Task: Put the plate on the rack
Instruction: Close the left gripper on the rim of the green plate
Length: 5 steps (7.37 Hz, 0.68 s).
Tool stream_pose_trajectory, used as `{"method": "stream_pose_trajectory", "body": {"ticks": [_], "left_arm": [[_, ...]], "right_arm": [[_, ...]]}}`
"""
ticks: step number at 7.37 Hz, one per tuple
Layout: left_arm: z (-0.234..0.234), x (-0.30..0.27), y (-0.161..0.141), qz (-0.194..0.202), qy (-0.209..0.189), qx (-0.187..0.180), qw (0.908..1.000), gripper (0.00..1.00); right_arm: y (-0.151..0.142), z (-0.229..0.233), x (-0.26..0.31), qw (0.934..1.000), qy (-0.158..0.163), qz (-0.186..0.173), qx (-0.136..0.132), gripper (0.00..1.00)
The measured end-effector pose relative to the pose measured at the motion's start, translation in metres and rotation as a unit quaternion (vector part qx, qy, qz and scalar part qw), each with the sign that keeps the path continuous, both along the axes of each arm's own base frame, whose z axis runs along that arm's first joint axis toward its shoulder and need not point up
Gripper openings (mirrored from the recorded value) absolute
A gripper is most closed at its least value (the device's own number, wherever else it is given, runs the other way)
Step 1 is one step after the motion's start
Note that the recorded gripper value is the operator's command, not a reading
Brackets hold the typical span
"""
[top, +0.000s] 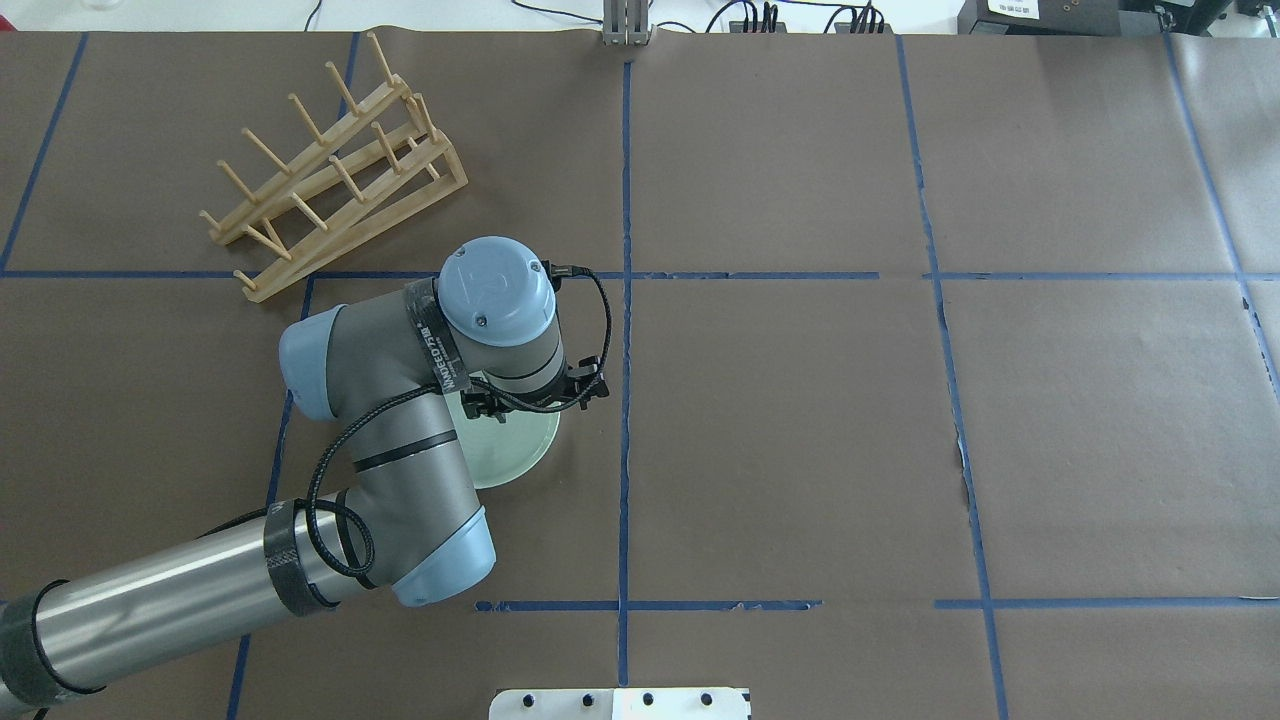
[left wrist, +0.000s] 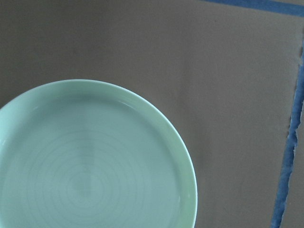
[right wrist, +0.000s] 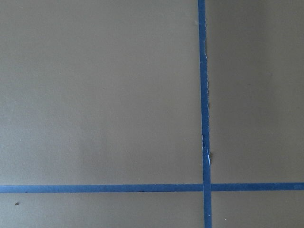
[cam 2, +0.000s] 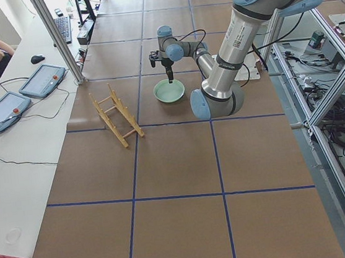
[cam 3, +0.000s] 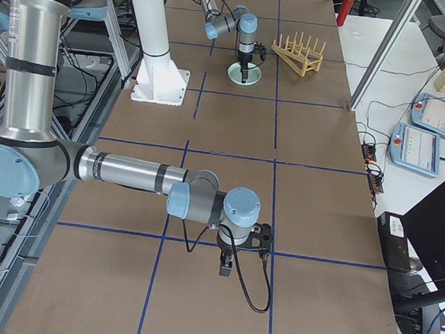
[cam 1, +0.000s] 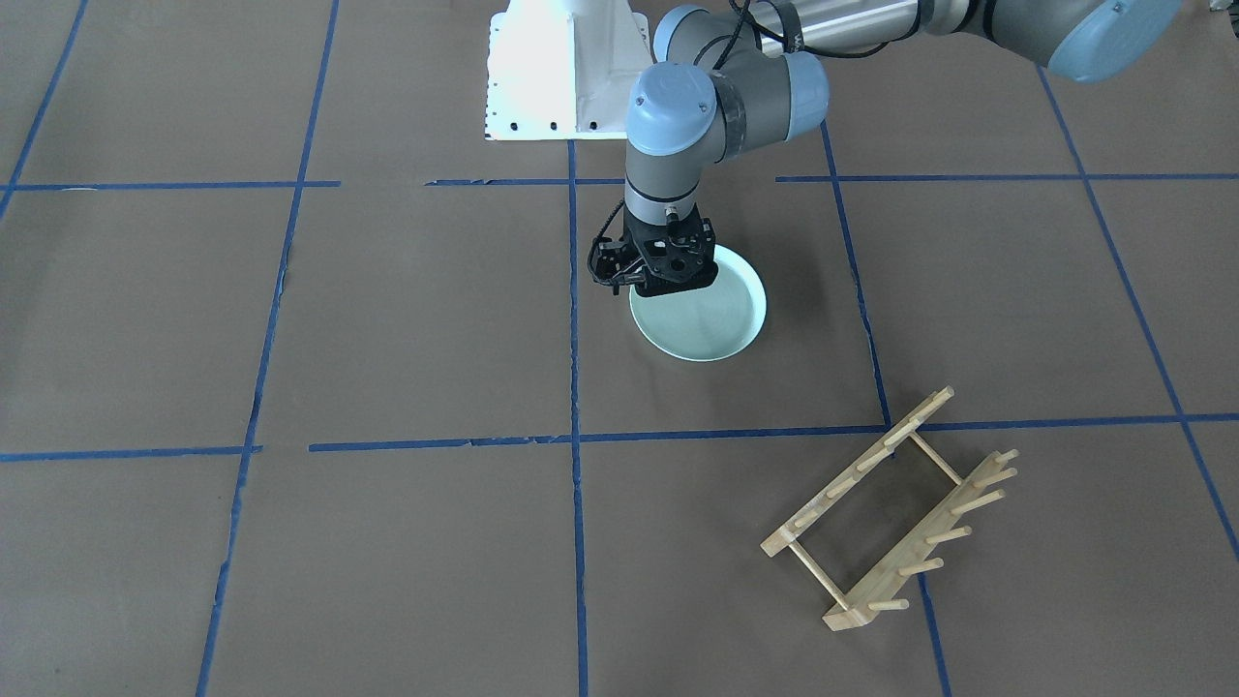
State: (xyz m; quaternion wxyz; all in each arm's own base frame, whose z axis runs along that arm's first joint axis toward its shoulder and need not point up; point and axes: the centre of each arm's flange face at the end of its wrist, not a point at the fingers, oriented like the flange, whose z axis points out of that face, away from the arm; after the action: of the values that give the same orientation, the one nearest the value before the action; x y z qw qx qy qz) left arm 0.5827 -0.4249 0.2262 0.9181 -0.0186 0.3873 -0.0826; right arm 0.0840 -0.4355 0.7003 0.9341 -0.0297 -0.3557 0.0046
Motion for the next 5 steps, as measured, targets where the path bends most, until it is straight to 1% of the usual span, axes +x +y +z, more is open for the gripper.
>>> {"method": "stream_pose_trajectory", "body": {"ticks": [1, 3, 4, 5], "left_arm": [[0.004, 0.004, -0.002, -0.002, 0.003, 0.003, 1.0000, 0.92], [0.010, 0.009, -0.006, -0.009, 0.003, 0.010, 0.9999, 0.88], [0.013, 0.011, -0.008, -0.010, 0.004, 0.013, 0.9999, 0.81], [0.014, 0.012, -0.009, -0.011, 0.006, 0.014, 0.9998, 0.72]], "right_arm": [[0.000, 0.000, 0.000, 1.0000, 0.000, 0.000, 0.000, 1.00], [0.000, 0.000, 0.000, 1.0000, 0.000, 0.000, 0.000, 1.00], [0.000, 0.000, 0.000, 1.0000, 0.000, 0.000, 0.000, 1.00], [0.000, 0.000, 0.000, 1.0000, 0.000, 0.000, 0.000, 1.00]]}}
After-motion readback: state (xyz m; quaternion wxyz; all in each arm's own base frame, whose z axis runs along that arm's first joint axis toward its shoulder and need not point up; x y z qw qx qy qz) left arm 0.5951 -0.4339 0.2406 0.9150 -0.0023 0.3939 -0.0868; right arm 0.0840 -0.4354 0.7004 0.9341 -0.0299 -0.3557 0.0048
